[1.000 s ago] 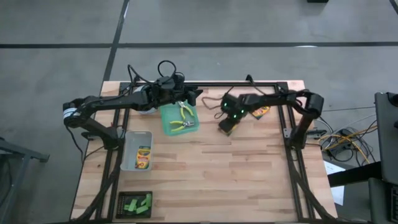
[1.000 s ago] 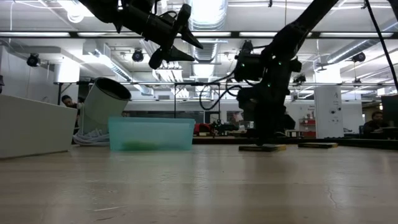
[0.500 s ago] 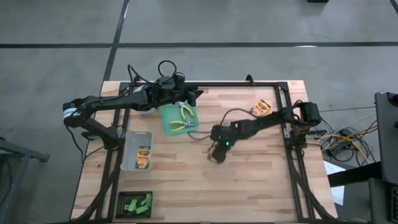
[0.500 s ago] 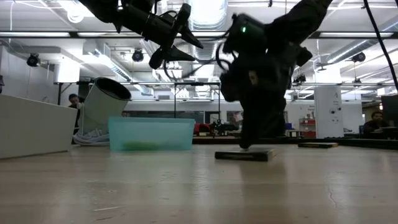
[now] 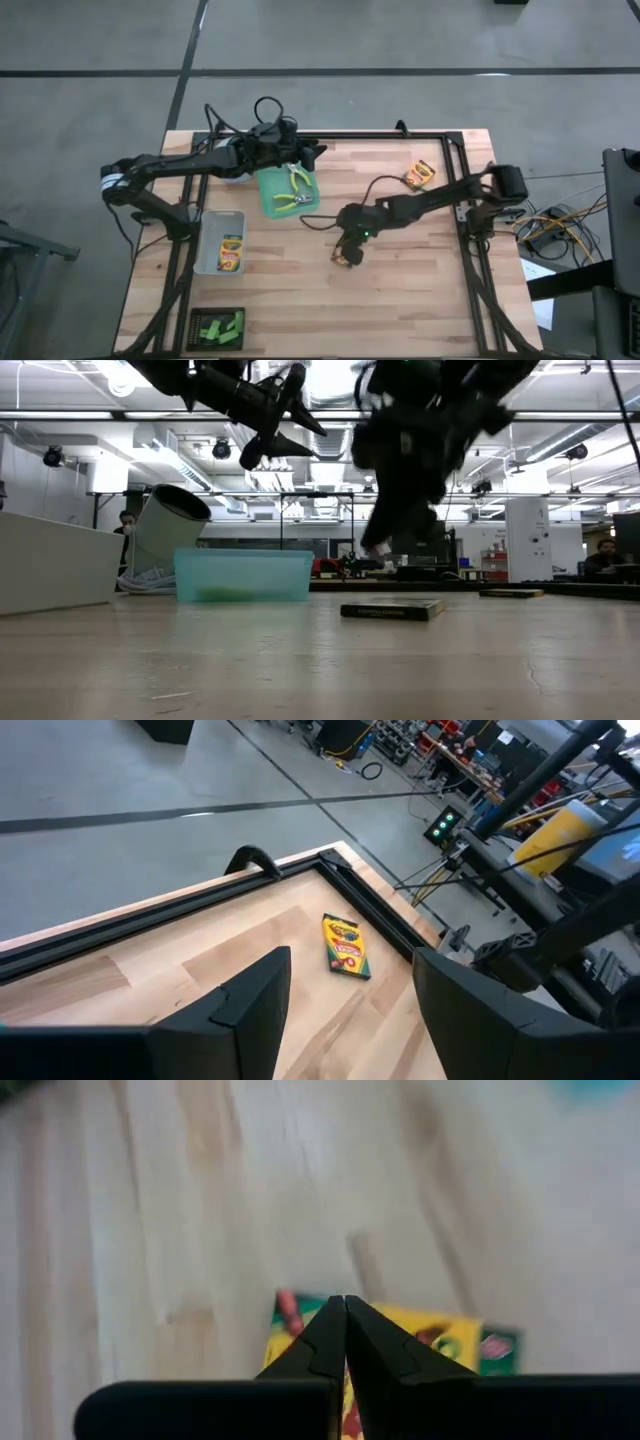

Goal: Pick & Place School Supplies
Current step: Put the yellow crayon box into the gray bin

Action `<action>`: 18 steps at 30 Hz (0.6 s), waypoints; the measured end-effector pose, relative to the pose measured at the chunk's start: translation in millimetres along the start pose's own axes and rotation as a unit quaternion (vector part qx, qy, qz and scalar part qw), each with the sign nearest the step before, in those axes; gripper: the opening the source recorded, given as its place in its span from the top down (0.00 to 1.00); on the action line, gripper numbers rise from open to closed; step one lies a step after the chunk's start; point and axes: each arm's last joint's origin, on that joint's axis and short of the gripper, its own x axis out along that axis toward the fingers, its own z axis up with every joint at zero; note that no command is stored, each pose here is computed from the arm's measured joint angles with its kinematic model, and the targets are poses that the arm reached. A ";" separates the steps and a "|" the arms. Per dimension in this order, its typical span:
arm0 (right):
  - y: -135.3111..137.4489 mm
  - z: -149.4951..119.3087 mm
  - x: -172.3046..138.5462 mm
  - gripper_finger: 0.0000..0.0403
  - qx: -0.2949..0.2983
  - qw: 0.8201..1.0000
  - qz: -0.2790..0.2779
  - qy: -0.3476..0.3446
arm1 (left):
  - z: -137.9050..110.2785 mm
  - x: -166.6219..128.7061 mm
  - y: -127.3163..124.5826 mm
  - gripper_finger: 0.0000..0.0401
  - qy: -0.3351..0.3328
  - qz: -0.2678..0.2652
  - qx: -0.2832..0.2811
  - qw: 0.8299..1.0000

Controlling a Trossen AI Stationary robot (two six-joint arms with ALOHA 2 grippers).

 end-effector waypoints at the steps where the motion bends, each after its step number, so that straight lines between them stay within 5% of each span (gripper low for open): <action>1: 2.0 3.5 -8.3 0.98 -0.010 1.000 -0.005 -0.018 | 1.0 -1.2 -0.6 0.46 -0.001 -0.003 0.000 1.000; 11: 16.3 -8.1 -110.9 0.98 -0.111 0.960 -0.137 -0.219 | -19.8 -9.6 -9.5 0.46 0.111 -0.019 -0.075 0.991; 18: 6.0 -47.2 -132.6 0.98 -0.109 0.945 -0.115 -0.287 | -53.9 -20.9 -35.9 0.46 0.198 -0.011 -0.129 0.972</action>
